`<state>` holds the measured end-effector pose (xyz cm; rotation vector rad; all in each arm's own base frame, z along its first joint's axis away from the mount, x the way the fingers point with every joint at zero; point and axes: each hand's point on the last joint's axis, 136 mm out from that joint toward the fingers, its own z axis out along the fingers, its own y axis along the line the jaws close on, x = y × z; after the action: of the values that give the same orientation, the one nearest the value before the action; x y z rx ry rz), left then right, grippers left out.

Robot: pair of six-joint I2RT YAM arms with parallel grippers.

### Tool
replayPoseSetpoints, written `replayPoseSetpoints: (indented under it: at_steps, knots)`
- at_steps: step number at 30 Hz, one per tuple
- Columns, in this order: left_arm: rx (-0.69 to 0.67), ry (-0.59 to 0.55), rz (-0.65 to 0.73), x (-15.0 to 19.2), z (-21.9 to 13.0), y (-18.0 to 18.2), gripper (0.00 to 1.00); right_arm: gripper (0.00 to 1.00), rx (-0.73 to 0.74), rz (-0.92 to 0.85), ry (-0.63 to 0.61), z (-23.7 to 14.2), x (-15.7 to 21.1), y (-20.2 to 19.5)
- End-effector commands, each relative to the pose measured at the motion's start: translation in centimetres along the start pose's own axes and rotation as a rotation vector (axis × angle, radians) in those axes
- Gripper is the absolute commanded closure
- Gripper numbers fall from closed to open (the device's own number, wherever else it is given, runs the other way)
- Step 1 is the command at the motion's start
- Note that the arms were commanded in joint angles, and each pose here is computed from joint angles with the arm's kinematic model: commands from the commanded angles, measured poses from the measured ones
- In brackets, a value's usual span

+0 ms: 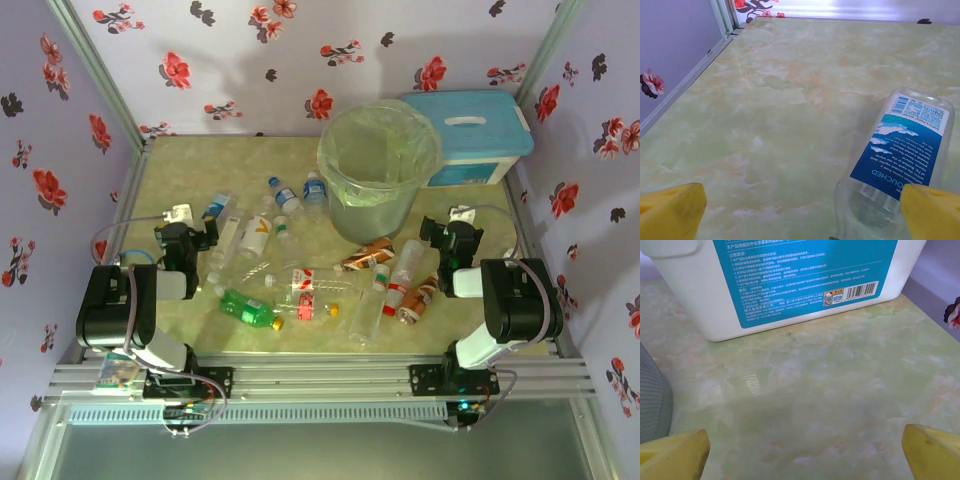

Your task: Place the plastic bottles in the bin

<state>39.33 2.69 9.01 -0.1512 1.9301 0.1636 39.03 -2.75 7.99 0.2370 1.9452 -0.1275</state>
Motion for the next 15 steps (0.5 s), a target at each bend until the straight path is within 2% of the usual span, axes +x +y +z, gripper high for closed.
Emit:
replayPoseSetpoints:
  at_steps: [1, 15]
  knots:
    - [0.008, -0.032, 0.020, -0.65, -0.01, -0.23, 0.00, 0.01, 0.018, 0.024, -0.035, -0.09, -0.83, -0.51]
    - [0.012, -0.028, 0.017, -0.71, 0.07, -0.11, 0.00, 0.01, 0.018, 0.028, -0.033, 0.00, -0.89, -0.51]
